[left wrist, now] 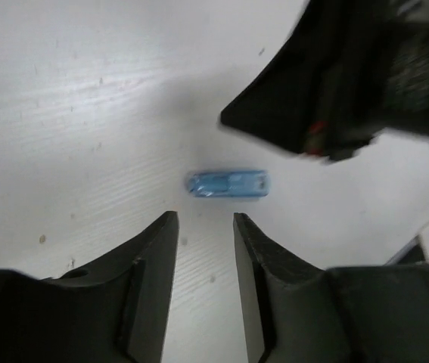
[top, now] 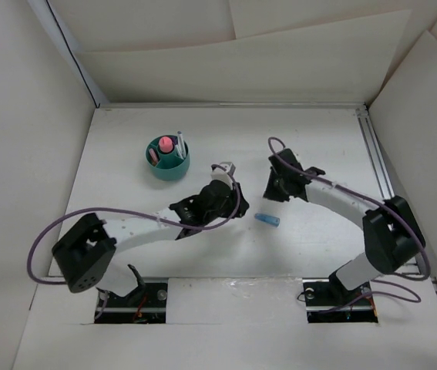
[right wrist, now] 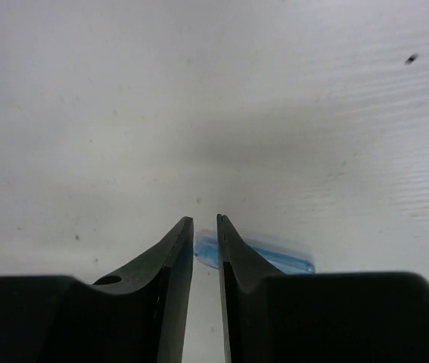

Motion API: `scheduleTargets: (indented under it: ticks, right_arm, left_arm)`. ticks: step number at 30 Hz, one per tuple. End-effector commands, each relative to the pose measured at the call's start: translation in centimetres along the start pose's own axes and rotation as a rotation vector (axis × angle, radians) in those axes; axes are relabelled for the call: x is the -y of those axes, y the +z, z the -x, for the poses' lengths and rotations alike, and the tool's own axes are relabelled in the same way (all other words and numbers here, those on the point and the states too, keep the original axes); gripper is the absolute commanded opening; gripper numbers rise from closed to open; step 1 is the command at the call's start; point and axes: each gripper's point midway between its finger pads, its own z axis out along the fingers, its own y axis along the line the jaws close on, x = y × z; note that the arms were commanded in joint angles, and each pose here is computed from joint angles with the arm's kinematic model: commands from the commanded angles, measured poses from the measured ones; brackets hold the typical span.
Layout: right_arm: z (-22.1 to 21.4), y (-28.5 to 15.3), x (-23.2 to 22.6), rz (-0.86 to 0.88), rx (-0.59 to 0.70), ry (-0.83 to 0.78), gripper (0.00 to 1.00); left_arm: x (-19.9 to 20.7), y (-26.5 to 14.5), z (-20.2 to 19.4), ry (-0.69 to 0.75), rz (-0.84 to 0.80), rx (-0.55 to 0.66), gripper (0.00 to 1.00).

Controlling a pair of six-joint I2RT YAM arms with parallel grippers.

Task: Sort the stationery into containers

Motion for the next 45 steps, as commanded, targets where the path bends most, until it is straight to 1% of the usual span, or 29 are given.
scheduleTargets:
  ticks: [1, 3, 4, 5, 8, 9, 10, 11, 12, 15, 18, 20, 23, 24, 25, 28, 31, 33, 37, 39, 40, 41, 42, 43, 44, 45]
  right_arm:
    - [6.1, -3.0, -0.1, 0.043, 0.203, 0.039, 0.26]
    - [7.6, -3.5, 1.1, 0.035, 0.240, 0.062, 0.28]
    - [8.1, -4.2, 1.2, 0.049, 0.253, 0.052, 0.30]
    - [8.5, -4.3, 1.8, 0.049, 0.262, 0.059, 0.31]
    - [8.9, -5.3, 2.8, 0.047, 0.300, 0.067, 0.37]
    - [8.7, -5.7, 4.4, 0.044, 0.320, 0.069, 0.40]
    - [8.5, -5.7, 4.1, 0.059, 0.310, 0.067, 0.40]
    - [8.7, -5.8, 4.4, 0.068, 0.320, 0.078, 0.40]
    - [8.0, -5.6, 4.6, 0.074, 0.310, 0.076, 0.40]
    - [8.5, -7.2, 4.2, 0.124, 0.351, 0.082, 0.41]
    - [9.1, -8.8, 4.3, 0.146, 0.398, 0.080, 0.41]
    - [9.5, -10.0, 4.4, 0.156, 0.430, 0.068, 0.44]
    - [9.6, -10.4, 5.3, 0.147, 0.450, 0.073, 0.45]
    - [9.5, -10.7, 5.4, 0.147, 0.450, 0.073, 0.45]
    - [9.2, -10.4, 5.7, 0.143, 0.441, 0.068, 0.45]
    - [8.2, -9.9, 5.5, 0.173, 0.409, 0.059, 0.46]
    - [7.9, -9.8, 5.8, 0.184, 0.416, 0.062, 0.46]
    - [7.8, -10.2, 5.9, 0.194, 0.423, 0.077, 0.46]
    - [8.5, -12.4, 6.3, 0.215, 0.498, 0.102, 0.46]
    - [8.9, -13.3, 7.1, 0.202, 0.529, 0.121, 0.46]
    - [8.5, -13.3, 7.3, 0.202, 0.523, 0.132, 0.46]
    - [9.0, -14.3, 7.6, 0.202, 0.563, 0.145, 0.46]
    - [9.1, -14.7, 8.1, 0.195, 0.575, 0.156, 0.48]
    - [9.1, -15.1, 7.9, 0.209, 0.582, 0.153, 0.48]
    - [9.5, -15.8, 8.1, 0.215, 0.607, 0.170, 0.48]
    - [9.2, -15.9, 8.0, 0.224, 0.602, 0.167, 0.50]
  left_arm:
    - [0.1, 1.8, -3.7, 0.015, 0.039, -0.132, 0.34]
    - [0.9, 2.6, -4.7, 0.032, 0.039, -0.163, 0.35]
    - [0.9, 3.4, -6.2, 0.053, 0.055, -0.190, 0.36]
    - [1.6, 3.9, -5.9, 0.071, 0.054, -0.187, 0.38]
    - [1.3, 5.0, -7.2, 0.080, 0.088, -0.232, 0.40]
    - [1.4, 5.3, -7.5, 0.032, 0.100, -0.236, 0.47]
    - [1.4, 5.3, -7.5, 0.032, 0.101, -0.236, 0.49]
    - [1.2, 5.5, -7.8, 0.019, 0.109, -0.241, 0.49]
    - [1.3, 5.5, -7.8, -0.009, 0.112, -0.240, 0.53]
    - [0.6, 6.4, -8.2, -0.030, 0.163, -0.238, 0.55]
    - [0.8, 7.4, -8.8, -0.056, 0.176, -0.255, 0.55]
    - [0.8, 8.0, -9.6, -0.078, 0.179, -0.281, 0.55]
    - [0.8, 8.5, -10.0, -0.105, 0.190, -0.284, 0.55]
    - [1.4, 8.5, -9.9, -0.099, 0.182, -0.277, 0.55]
    - [1.1, 8.6, -10.1, -0.108, 0.196, -0.274, 0.55]
    - [1.4, 9.4, -9.2, -0.105, 0.210, -0.244, 0.55]
    - [1.0, 10.3, -9.2, -0.093, 0.245, -0.238, 0.55]
    - [1.7, 11.3, -8.2, -0.083, 0.252, -0.210, 0.55]
    - [2.0, 13.5, -7.7, -0.044, 0.270, -0.183, 0.54]
    - [2.5, 13.7, -6.7, -0.045, 0.273, -0.154, 0.54]
    - [2.3, 13.7, -6.5, -0.031, 0.278, -0.148, 0.54]
    - [2.6, 13.8, -6.4, -0.035, 0.270, -0.141, 0.53]
    - [2.7, 14.0, -5.8, -0.028, 0.270, -0.124, 0.53]
    - [2.9, 14.0, -5.3, -0.016, 0.269, -0.110, 0.53]
    - [2.7, 14.2, -5.6, -0.002, 0.278, -0.120, 0.51]
    - [2.1, 14.3, -5.8, 0.009, 0.305, -0.124, 0.51]
